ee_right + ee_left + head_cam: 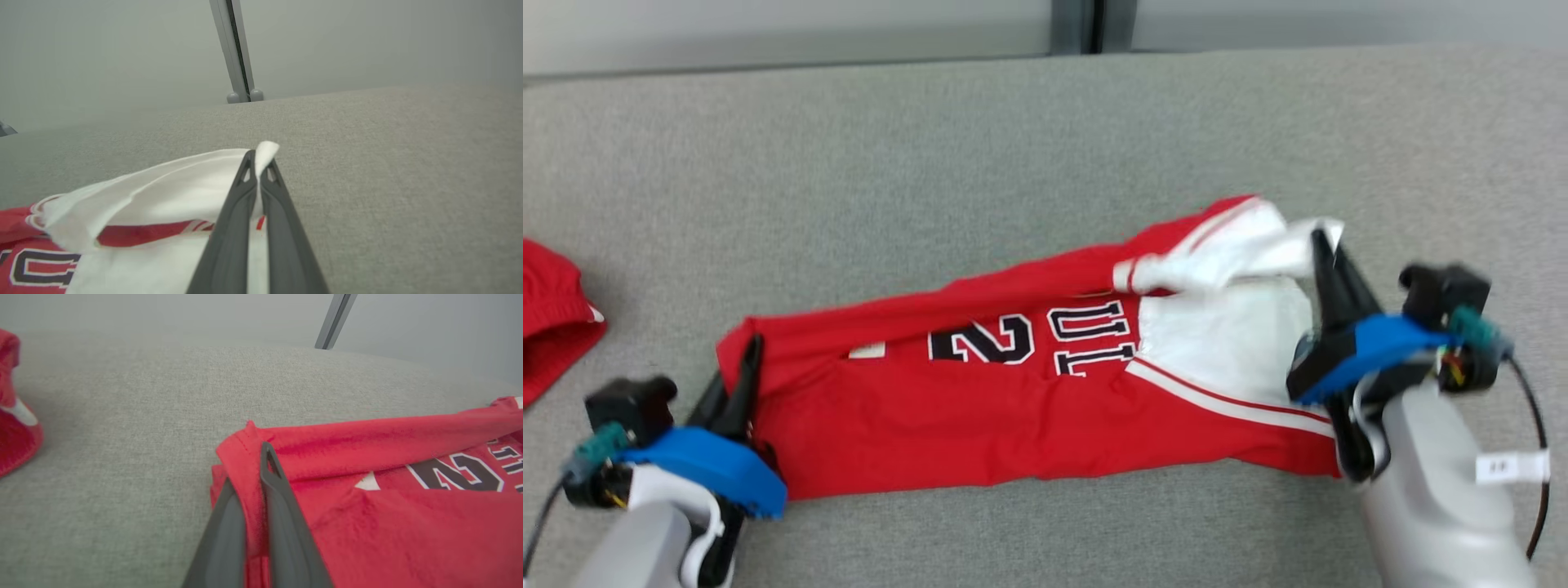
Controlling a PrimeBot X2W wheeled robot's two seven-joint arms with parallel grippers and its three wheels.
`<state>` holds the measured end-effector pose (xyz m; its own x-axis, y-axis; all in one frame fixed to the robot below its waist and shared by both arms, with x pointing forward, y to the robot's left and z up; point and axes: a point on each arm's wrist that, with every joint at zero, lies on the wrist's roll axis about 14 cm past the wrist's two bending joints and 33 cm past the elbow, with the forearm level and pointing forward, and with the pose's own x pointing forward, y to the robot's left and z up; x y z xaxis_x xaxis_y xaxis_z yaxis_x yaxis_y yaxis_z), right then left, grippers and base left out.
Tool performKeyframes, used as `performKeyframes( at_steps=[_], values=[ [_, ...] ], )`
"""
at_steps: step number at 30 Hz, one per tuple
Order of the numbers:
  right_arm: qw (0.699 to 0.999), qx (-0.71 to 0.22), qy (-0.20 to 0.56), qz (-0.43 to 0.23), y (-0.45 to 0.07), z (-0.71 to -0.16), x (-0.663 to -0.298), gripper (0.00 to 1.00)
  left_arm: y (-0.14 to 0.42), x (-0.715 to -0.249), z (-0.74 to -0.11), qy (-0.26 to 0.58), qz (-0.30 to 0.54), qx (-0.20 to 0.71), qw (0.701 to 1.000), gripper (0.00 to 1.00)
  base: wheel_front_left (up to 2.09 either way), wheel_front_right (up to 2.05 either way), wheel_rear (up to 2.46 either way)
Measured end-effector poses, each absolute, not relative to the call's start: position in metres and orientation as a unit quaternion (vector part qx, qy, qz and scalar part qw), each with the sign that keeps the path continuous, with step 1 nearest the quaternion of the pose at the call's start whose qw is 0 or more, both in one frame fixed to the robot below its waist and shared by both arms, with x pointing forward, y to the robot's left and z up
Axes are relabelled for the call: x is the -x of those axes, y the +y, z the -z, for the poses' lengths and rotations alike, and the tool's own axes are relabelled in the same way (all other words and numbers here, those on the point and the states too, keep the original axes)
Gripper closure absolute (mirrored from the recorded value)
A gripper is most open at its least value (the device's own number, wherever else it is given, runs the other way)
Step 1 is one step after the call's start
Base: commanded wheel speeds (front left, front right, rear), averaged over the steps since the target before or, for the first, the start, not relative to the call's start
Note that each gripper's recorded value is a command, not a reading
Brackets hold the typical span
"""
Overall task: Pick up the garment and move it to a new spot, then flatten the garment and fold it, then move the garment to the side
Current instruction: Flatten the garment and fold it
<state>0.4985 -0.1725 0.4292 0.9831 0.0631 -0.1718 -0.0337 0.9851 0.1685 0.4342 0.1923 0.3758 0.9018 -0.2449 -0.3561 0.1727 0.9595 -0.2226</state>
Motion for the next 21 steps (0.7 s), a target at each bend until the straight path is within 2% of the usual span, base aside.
performKeyframes(
  at_steps=[3, 4, 5, 6, 7, 8, 21],
  values=[
    [0.989, -0.096, 0.11, -0.02, -0.173, -0.416, -0.47, 1.0, 0.189, -0.419, -0.37, 0.204, 0.101, 0.101, 0.968, 1.0, 0.0, 0.0, 0.0],
    [0.988, -0.101, 0.118, -0.019, -0.173, -0.411, -0.462, 1.0, 0.188, -0.416, -0.369, 0.207, 0.1, 0.102, 0.968, 0.94, 0.0, 0.0, 0.0],
    [0.986, -0.106, 0.126, -0.017, -0.173, -0.407, -0.455, 1.0, 0.187, -0.413, -0.368, 0.208, 0.096, 0.106, 0.968, 0.81, 0.0, 0.0, 0.0],
    [0.984, -0.111, 0.136, -0.015, -0.173, -0.402, -0.448, 0.98, 0.186, -0.409, -0.367, 0.211, 0.093, 0.109, 0.967, 0.61, 0.0, 0.0, 0.0],
    [0.983, -0.116, 0.142, -0.011, -0.174, -0.399, -0.443, 0.25, 0.186, -0.406, -0.365, 0.213, 0.09, 0.112, 0.966, 0.18, 0.0, 0.0, 0.0],
    [0.982, -0.12, 0.147, -0.01, -0.174, -0.397, -0.44, 0.0, 0.185, -0.402, -0.363, 0.217, 0.086, 0.117, 0.965, 0.0, 0.0, 0.0, 0.0],
    [0.987, -0.108, 0.121, -0.016, -0.169, -0.415, -0.448, 0.0, 0.218, -0.37, -0.381, 0.165, -0.013, 0.129, 0.978, 0.0, 0.0, 0.0, 0.0]
  ],
)
